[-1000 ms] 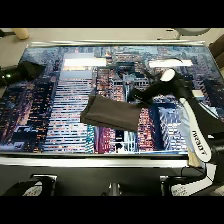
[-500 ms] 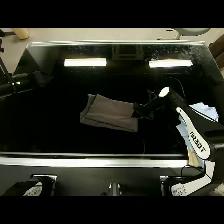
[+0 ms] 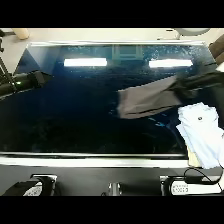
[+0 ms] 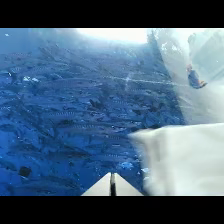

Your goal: Fold the shirts.

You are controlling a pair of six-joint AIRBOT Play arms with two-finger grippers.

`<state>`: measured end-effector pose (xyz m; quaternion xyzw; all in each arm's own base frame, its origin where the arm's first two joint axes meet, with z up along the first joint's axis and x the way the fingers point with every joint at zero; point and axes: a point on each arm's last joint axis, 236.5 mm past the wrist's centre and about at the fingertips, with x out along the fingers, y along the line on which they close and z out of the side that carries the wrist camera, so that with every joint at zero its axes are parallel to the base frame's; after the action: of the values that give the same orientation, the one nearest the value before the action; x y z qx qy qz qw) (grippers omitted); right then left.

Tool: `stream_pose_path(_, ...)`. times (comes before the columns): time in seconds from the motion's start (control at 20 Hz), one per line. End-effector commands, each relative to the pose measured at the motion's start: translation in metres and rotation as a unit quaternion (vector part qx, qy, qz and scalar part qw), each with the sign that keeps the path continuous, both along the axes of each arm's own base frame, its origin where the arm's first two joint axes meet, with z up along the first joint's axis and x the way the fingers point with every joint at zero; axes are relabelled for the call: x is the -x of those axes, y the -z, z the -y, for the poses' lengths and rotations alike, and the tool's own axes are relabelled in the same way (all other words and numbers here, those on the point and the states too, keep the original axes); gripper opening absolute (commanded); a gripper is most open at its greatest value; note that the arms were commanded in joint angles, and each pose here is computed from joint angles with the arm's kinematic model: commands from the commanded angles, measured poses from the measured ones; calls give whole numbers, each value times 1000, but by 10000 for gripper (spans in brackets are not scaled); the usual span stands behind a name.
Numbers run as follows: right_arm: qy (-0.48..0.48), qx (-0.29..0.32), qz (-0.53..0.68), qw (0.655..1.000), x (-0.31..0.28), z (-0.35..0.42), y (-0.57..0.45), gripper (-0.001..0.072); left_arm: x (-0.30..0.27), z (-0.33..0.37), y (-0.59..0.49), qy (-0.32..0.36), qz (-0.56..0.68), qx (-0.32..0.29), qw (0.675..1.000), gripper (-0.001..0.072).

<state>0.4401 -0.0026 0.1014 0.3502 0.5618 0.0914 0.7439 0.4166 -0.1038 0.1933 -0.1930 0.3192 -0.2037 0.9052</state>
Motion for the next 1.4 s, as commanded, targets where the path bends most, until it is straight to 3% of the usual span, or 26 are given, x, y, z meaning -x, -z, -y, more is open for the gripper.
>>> stream_pose_path(0.0,101,39,5,994,50,92,-54,26,-2,-3,1,-4,3,-4,1000,23)
stream_pose_path(0.45,315,40,-11,948,154,202,-97,27,-3,-2,0,0,8,-11,1000,24)
stream_pose_path(0.65,360,118,-151,913,227,229,-56,27,-3,-2,0,0,8,-11,1000,24)
stream_pose_path(0.9,351,136,-339,862,318,200,38,29,-3,-2,1,0,8,-11,1000,23)
stream_pose_path(0.95,347,137,-354,858,328,194,55,140,-3,-2,1,0,8,-11,1000,24)
stream_pose_path(1.0,336,139,-356,861,331,191,68,460,-3,-2,1,0,8,-11,1000,24)
stream_pose_path(1.05,321,150,-342,870,328,196,73,706,-2,-2,0,1,8,-11,1000,24)
stream_pose_path(1.2,300,225,-222,900,285,237,35,687,-2,-3,-12,5,20,-21,1000,23)
stream_pose_path(1.35,277,330,7,903,172,255,-66,685,-28,-49,-31,-52,42,-157,985,20)
